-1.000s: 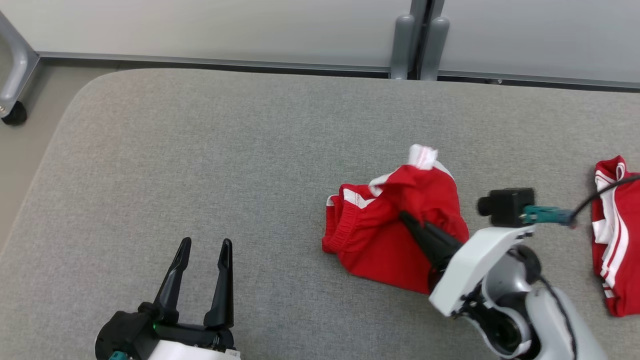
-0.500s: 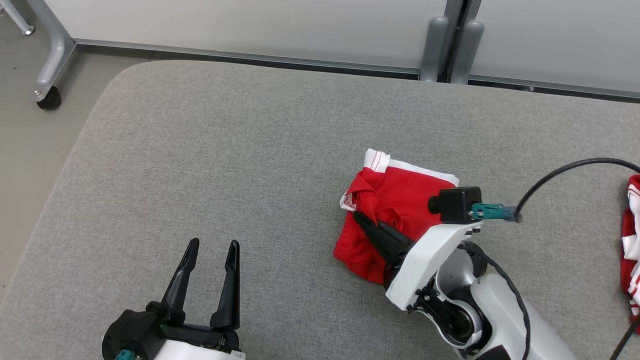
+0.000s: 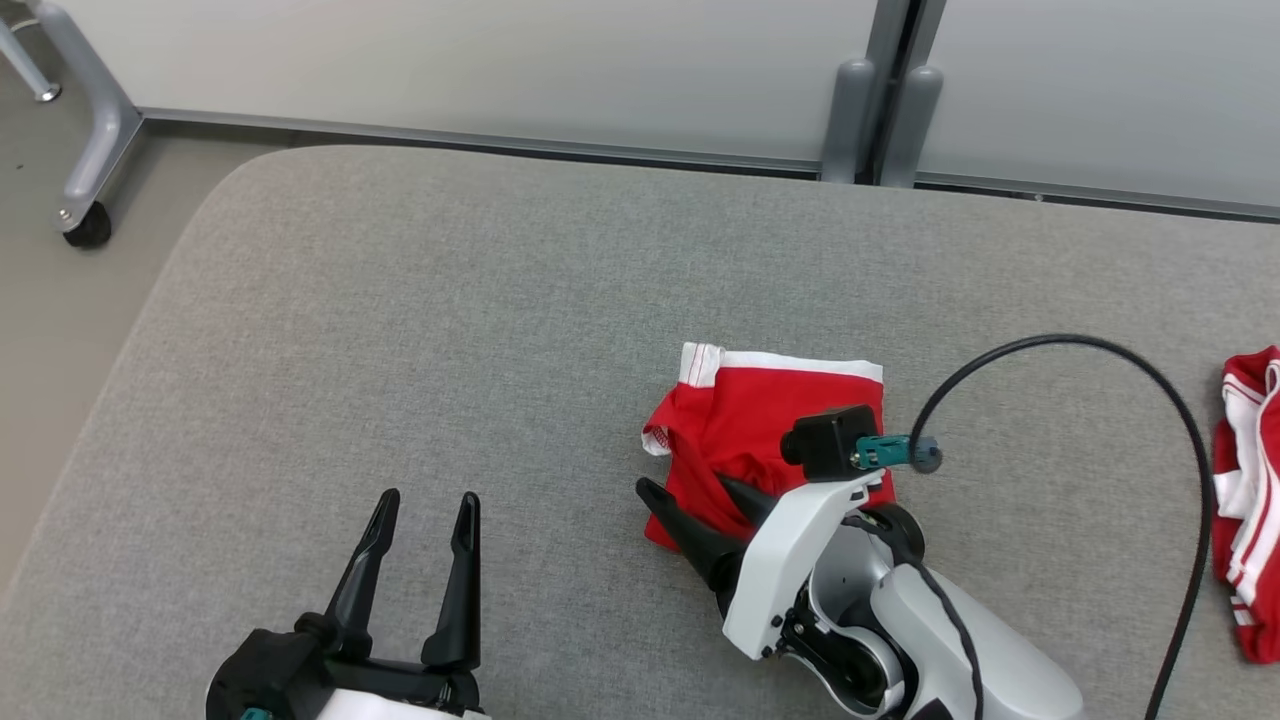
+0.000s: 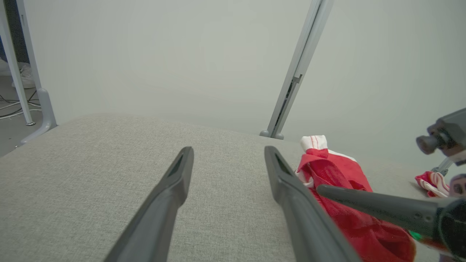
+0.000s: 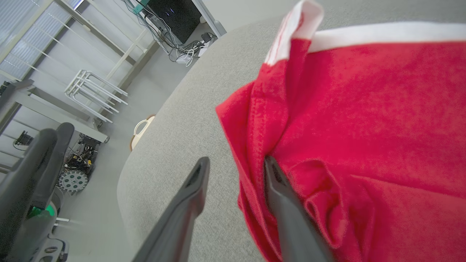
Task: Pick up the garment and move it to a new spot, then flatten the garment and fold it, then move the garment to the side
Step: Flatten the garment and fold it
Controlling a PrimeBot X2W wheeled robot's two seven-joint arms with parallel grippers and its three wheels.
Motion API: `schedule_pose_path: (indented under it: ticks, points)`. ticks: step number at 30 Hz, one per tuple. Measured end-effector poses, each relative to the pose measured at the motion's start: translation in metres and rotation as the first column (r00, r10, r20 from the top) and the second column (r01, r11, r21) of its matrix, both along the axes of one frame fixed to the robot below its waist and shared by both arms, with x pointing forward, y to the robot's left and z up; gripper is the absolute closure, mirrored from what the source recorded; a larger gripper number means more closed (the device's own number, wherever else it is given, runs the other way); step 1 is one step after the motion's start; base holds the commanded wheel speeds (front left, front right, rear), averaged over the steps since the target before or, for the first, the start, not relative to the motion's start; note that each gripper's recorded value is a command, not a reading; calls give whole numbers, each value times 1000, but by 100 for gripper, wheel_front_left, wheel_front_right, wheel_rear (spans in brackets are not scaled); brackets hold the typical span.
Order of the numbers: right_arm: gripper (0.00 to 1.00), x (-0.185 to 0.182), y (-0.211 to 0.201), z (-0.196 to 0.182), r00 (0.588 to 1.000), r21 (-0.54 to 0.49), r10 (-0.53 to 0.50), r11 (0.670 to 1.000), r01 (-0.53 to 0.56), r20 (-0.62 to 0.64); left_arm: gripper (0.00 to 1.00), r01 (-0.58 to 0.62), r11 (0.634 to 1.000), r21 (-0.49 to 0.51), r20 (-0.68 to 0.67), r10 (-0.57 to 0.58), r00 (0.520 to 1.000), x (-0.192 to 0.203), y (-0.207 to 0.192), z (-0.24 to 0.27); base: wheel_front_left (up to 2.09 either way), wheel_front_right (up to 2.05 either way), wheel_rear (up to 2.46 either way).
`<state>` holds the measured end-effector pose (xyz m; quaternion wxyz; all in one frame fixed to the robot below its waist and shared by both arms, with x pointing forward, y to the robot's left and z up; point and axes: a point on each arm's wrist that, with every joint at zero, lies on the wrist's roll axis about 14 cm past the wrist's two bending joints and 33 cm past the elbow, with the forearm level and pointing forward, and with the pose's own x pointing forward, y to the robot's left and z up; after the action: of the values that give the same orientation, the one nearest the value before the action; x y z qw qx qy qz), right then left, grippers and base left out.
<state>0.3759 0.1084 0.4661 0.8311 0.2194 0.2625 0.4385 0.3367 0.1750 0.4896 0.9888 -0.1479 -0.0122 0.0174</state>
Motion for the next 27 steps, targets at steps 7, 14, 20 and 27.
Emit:
schedule_pose_path:
  ticks: [7,14,20,27]
  points:
    - [0,7,-12,27,971,-38,-41,998,51,234,0,4,1000,-7,25,-4,1000,-1,-2,7,0,0,0]
    - [0,18,-103,44,873,-88,-208,958,273,442,0,13,1000,-8,49,-12,999,-5,-6,14,0,0,0]
    - [0,16,-206,64,681,-69,-371,848,526,631,0,40,999,-4,84,-40,996,-4,-13,25,0,0,0]
    - [0,-3,-288,52,530,-68,-505,677,733,682,0,57,998,20,92,-59,994,-6,-12,25,0,0,0]
